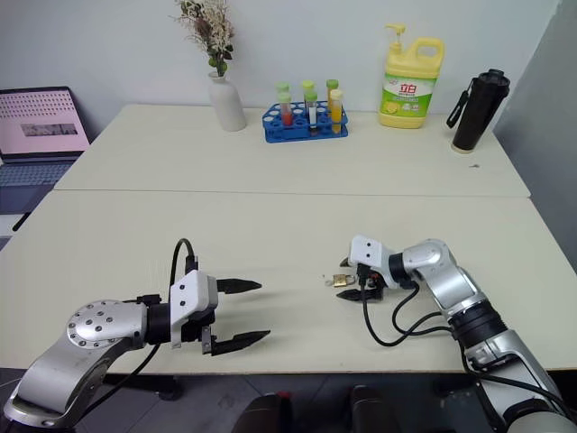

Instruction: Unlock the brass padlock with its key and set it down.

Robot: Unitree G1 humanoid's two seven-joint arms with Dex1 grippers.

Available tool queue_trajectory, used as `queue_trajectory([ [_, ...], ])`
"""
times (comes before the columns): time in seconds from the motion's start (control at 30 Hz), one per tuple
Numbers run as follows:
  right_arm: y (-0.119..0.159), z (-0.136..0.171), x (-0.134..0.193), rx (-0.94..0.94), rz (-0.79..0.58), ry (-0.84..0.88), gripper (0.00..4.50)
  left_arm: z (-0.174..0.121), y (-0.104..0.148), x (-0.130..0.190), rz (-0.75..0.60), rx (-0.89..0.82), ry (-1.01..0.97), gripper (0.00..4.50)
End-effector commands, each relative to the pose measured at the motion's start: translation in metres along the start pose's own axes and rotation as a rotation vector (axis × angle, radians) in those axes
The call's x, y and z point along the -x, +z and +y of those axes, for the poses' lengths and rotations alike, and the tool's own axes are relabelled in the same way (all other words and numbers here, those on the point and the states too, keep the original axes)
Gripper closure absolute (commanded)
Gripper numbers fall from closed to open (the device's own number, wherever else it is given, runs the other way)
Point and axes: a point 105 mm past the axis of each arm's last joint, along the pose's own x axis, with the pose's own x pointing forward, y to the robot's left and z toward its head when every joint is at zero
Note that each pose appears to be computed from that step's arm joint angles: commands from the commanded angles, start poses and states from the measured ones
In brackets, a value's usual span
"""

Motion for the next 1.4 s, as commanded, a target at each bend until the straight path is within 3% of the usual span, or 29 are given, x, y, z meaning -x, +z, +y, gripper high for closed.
queue_trajectory([
  [0.03, -0.005, 0.0, 0.001, 0.013, 0.031, -0.017, 2.03, 0.0, 0.001, -0.001, -0.009, -0.024, -0.003, 0.0],
  [0.17, -0.008, 0.001, -0.002, 0.043, 0.041, -0.035, 3.38, 0.002, -0.003, -0.002, -0.009, -0.019, 0.002, 0.0],
  [0.2, -0.006, 0.001, -0.002, 0.061, 0.031, -0.044, 3.54, 0.003, -0.004, -0.002, -0.009, -0.015, 0.006, 0.0],
  [0.53, 0.01, 0.009, 0.021, 0.416, -0.005, -0.22, 3.54, 0.016, 0.001, -0.007, -0.058, 0.049, 0.04, 0.0],
  [0.67, 0.019, 0.009, 0.038, 0.783, 0.039, -0.364, 3.54, 0.029, 0.02, -0.016, -0.127, 0.084, 0.043, 0.0],
  [0.8, 0.04, 0.0, 0.054, 1.083, -0.024, -0.584, 3.54, 0.038, 0.043, -0.028, -0.187, 0.107, 0.005, 0.0],
  [1.07, 0.057, 0.0, 0.062, 1.183, -0.135, -0.703, 3.54, 0.059, 0.077, -0.052, -0.235, 0.111, -0.051, 0.0],
  [1.4, 0.069, 0.007, 0.059, 1.201, -0.215, -0.705, 3.54, 0.066, 0.084, -0.075, -0.224, 0.086, -0.109, 0.0],
])
